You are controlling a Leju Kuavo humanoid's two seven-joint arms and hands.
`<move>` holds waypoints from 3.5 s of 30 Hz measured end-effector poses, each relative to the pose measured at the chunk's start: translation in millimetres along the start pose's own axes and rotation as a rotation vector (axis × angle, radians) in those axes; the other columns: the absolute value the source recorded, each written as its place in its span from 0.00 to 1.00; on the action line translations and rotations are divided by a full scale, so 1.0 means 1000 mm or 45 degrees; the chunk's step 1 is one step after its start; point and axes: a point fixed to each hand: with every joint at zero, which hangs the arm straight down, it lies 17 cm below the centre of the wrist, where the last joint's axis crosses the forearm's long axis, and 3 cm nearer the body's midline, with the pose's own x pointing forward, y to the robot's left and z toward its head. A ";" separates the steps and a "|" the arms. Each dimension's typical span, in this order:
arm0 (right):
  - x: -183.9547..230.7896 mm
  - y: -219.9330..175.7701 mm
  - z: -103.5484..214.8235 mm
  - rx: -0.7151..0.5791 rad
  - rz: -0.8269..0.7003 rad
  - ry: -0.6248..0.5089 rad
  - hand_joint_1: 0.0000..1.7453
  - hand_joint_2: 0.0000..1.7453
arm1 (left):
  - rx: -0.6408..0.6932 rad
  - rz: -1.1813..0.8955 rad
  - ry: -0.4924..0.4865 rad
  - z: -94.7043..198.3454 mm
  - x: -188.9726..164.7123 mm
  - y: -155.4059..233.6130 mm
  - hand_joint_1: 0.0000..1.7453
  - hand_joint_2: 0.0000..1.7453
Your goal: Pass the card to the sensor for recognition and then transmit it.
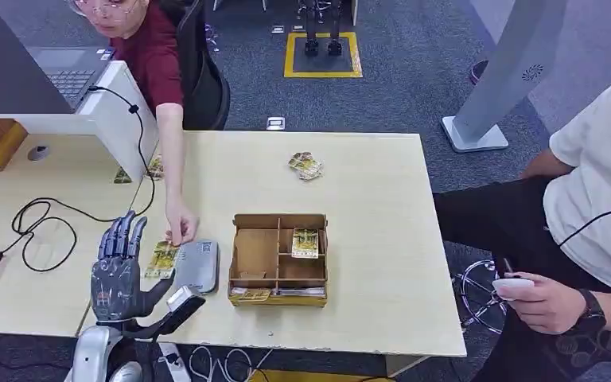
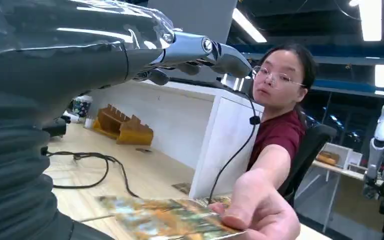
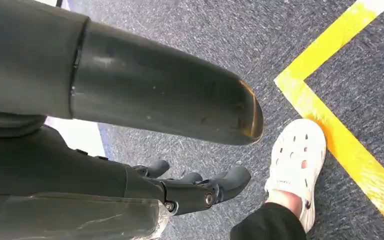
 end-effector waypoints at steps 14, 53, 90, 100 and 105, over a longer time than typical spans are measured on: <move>0.000 0.000 0.000 0.002 0.002 -0.001 0.00 0.00 | -0.013 0.013 0.009 -0.001 -0.002 -0.005 1.00 1.00; -0.001 -0.001 0.000 0.003 0.010 -0.001 0.00 0.00 | -0.001 0.041 -0.018 -0.001 0.002 -0.003 1.00 1.00; -0.008 0.003 0.001 -0.018 -0.024 0.028 0.00 0.00 | -0.353 1.352 0.550 -0.006 0.003 -0.051 1.00 1.00; -0.008 0.002 0.001 -0.018 -0.023 0.027 0.00 0.00 | -0.342 1.345 0.570 -0.013 0.002 -0.055 1.00 1.00; -0.007 0.002 0.001 -0.016 -0.013 0.023 0.00 0.00 | -0.328 1.339 0.624 -0.017 -0.008 -0.064 1.00 1.00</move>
